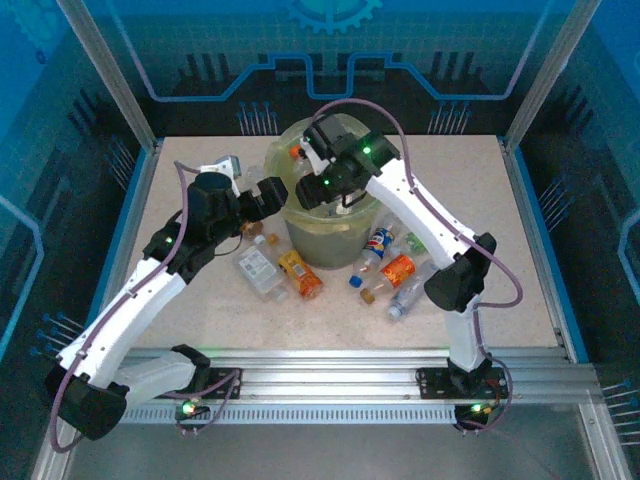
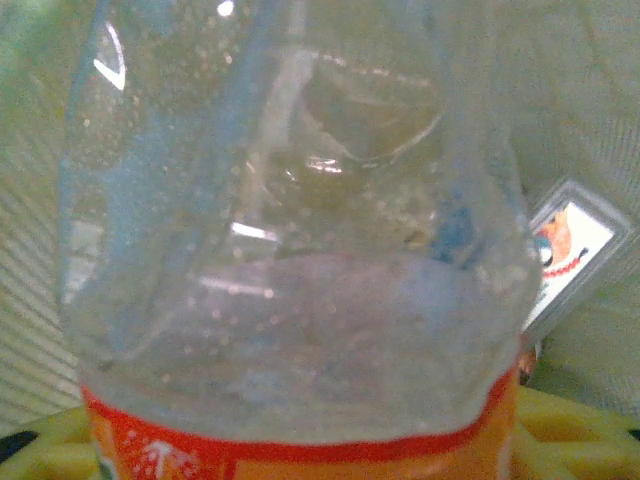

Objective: Put the plastic bottles in the bin

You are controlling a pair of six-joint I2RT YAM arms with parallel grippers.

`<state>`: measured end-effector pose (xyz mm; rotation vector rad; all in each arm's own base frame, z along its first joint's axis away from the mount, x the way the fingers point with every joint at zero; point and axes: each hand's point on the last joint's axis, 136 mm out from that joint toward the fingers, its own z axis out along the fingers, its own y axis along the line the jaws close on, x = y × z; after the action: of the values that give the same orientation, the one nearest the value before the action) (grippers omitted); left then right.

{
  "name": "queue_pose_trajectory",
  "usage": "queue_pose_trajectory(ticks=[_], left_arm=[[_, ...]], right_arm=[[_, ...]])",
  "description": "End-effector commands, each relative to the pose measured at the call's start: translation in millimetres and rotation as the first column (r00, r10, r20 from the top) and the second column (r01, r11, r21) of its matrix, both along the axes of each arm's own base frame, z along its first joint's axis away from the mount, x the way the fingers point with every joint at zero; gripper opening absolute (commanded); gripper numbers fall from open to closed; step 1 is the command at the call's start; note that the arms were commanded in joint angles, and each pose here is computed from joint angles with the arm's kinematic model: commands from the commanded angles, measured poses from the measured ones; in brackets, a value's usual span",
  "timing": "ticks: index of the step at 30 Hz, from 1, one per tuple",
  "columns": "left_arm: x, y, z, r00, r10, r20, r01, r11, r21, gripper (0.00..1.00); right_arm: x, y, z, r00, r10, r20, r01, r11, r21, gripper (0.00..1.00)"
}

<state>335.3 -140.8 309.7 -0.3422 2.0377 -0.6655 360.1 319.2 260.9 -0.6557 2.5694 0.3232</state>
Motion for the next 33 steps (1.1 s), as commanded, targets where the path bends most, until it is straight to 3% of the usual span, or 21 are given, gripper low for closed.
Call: queue_pose_trajectory(ticks=[1,8,13,24,33], left_arm=[[-0.7,8.2,1.7,0.999,0.034,0.005,-0.034,0.999,-0.008,0.99],[0.6,8.2,0.1,0.999,0.035,0.0,-0.035,0.999,-0.006,0.99],[1.2,9.4,0.0,0.999,0.038,-0.002,-0.038,0.999,-0.006,0.99],[2.1,12.7,-2.4,0.999,0.047,-0.008,-0.047,0.999,-0.001,0.99],[2.1,20.4,-4.7,0.997,0.075,-0.013,-0.075,0.997,-0.005,0.99]], right_arm=[[-11.5,-9.0,-10.0,1.0,0.0,-0.028,-0.001,0.998,-0.057,0.63],[-15.3,-13.3,-17.8,0.999,-0.013,-0.047,0.009,0.997,-0.077,0.81],[-13.8,-15.0,-11.1,1.0,-0.018,-0.025,0.016,0.997,-0.075,0.86],[-7.3,-31.6,42.8,0.993,-0.061,0.102,0.065,0.997,-0.037,0.86],[-27.4,-95.5,92.4,0.945,-0.235,0.228,0.238,0.971,0.014,0.91]])
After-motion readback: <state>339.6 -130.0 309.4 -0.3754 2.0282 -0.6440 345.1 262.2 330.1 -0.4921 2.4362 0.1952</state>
